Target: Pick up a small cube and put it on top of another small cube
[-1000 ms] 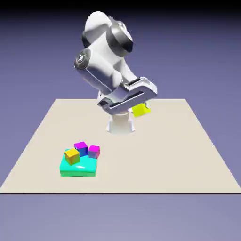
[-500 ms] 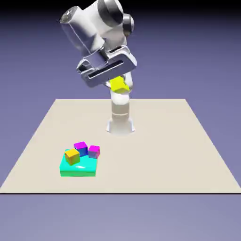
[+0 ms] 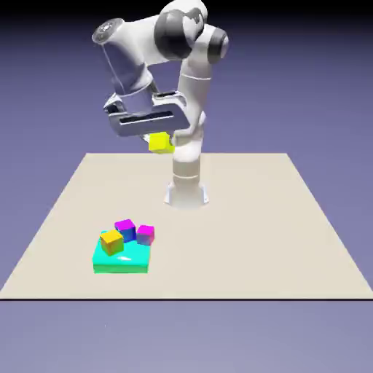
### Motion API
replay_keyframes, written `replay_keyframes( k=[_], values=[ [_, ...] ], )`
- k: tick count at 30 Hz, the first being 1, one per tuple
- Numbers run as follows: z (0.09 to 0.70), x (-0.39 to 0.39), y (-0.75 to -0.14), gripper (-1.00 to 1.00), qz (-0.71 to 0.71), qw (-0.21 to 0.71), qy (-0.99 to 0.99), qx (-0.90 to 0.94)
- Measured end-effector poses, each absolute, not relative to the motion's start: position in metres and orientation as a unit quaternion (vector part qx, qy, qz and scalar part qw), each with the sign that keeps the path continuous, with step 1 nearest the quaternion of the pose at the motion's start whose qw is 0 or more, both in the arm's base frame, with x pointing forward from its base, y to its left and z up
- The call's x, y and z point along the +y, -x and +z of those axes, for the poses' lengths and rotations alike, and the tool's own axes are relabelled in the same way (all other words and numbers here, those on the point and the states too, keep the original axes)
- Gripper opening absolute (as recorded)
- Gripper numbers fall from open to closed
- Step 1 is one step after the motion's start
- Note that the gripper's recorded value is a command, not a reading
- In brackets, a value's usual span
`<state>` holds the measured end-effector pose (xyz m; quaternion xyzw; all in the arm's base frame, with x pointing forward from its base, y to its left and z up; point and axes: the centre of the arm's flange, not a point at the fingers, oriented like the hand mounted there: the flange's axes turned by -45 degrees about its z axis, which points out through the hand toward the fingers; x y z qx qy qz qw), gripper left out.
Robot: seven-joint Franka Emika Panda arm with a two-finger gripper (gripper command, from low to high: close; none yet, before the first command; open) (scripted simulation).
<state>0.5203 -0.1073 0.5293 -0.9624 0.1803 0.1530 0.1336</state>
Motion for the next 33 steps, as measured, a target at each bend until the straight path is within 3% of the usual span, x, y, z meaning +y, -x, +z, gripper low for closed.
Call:
replay_keyframes(
  k=[13, 25, 30, 31, 33],
  values=[
    [0.402, -0.186, -0.505, -1.0, 0.279, 0.097, 0.924, 0.243],
    [0.251, -0.275, -0.435, -1.0, 0.42, 0.149, 0.844, 0.298],
    [0.208, -0.254, -0.41, -1.0, 0.42, 0.149, 0.844, 0.298],
    [0.201, -0.25, -0.404, 1.0, 0.42, 0.149, 0.844, 0.298],
    [0.201, -0.25, -0.404, 1.0, 0.421, 0.148, 0.844, 0.298]
  ],
)
